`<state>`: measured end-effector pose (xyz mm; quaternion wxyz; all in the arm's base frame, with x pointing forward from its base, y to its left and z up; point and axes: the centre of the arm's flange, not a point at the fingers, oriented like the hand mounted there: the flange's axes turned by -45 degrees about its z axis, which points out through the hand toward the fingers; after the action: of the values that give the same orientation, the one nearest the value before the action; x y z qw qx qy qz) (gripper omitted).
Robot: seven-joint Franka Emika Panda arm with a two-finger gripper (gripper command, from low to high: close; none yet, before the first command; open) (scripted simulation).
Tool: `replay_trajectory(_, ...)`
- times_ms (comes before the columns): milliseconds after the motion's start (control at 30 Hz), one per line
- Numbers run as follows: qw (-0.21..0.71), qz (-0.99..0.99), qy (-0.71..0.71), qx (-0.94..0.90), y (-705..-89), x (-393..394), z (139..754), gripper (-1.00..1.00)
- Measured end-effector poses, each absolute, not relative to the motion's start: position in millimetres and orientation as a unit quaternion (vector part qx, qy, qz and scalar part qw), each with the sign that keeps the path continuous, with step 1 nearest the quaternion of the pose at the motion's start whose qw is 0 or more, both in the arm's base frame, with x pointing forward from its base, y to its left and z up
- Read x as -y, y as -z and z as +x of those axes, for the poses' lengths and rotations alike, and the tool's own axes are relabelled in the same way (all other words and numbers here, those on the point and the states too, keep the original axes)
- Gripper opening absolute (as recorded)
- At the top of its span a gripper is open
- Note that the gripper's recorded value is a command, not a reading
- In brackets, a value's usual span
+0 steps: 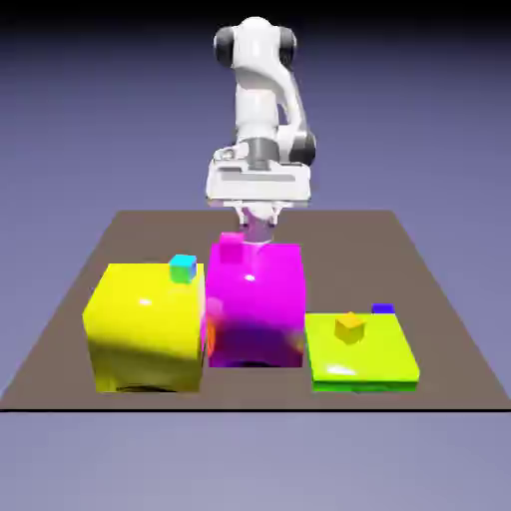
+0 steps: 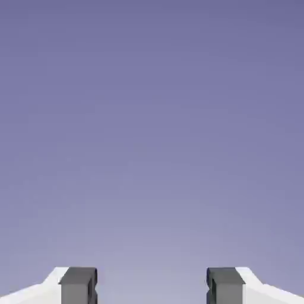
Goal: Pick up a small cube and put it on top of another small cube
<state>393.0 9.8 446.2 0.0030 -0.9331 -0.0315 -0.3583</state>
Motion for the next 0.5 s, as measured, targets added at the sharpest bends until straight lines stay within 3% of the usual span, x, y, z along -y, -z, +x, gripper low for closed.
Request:
replay_trajectory(167, 0.045, -0.959, 0.279, -0.009, -420, -35, 436, 0.00)
replay_trajectory(500, 0.050, -0.991, 0.102, -0.070, -314, -159, 467, 0.00)
